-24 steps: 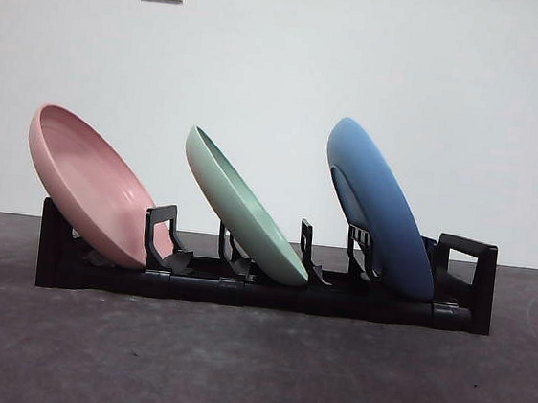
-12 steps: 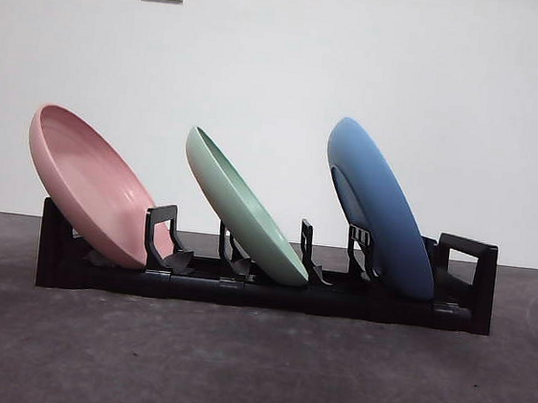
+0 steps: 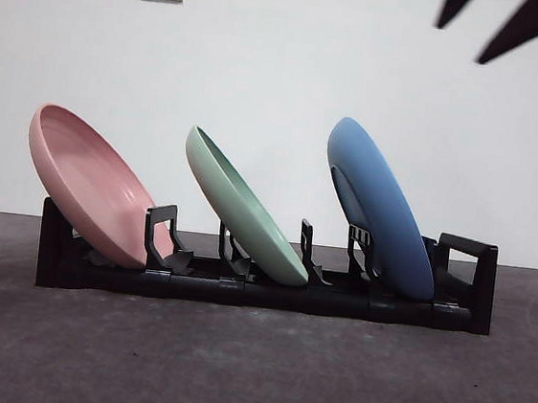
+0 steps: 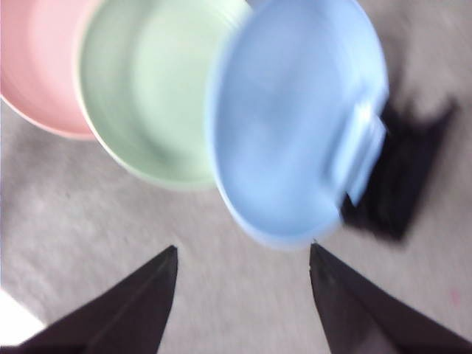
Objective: Place the plate
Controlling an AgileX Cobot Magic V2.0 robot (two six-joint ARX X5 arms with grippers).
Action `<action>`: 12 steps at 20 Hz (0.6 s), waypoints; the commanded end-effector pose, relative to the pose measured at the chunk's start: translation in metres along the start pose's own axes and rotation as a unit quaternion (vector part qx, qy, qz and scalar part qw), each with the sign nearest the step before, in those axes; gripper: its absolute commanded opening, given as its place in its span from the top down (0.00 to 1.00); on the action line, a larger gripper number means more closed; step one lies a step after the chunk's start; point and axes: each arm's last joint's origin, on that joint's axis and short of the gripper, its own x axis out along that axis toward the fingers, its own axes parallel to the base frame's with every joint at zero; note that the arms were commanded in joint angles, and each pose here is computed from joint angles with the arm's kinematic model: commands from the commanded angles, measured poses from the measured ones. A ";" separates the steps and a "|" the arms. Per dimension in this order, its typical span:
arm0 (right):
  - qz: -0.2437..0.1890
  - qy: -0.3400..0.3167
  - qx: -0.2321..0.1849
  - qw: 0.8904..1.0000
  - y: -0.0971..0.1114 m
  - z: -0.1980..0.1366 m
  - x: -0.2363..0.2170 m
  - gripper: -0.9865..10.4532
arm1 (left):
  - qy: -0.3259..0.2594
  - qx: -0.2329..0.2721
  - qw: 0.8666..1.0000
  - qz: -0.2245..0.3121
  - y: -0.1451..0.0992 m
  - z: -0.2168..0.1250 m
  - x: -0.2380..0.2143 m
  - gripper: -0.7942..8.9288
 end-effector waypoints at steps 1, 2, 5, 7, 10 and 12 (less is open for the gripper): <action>-0.008 0.003 -0.022 1.000 0.008 0.022 0.015 0.67 | -0.012 0.001 1.000 -0.004 -0.002 0.005 -0.004 0.58; -0.009 0.006 -0.029 1.000 0.012 0.029 0.023 0.67 | -0.012 0.001 1.000 -0.005 -0.002 0.005 -0.004 0.58; -0.002 0.024 -0.043 0.999 0.022 0.043 0.048 0.68 | -0.012 0.001 1.000 -0.005 -0.002 0.005 -0.004 0.58; -0.001 0.033 -0.051 0.998 0.027 0.048 0.063 0.69 | -0.012 0.001 1.000 -0.004 -0.002 0.005 -0.004 0.58; -0.020 0.053 -0.060 0.997 0.031 0.048 0.086 0.72 | -0.012 0.001 1.000 -0.004 -0.002 0.005 -0.004 0.58; -0.024 0.064 -0.061 0.996 0.031 0.047 0.098 0.72 | -0.012 0.001 1.000 -0.004 -0.002 0.005 -0.004 0.58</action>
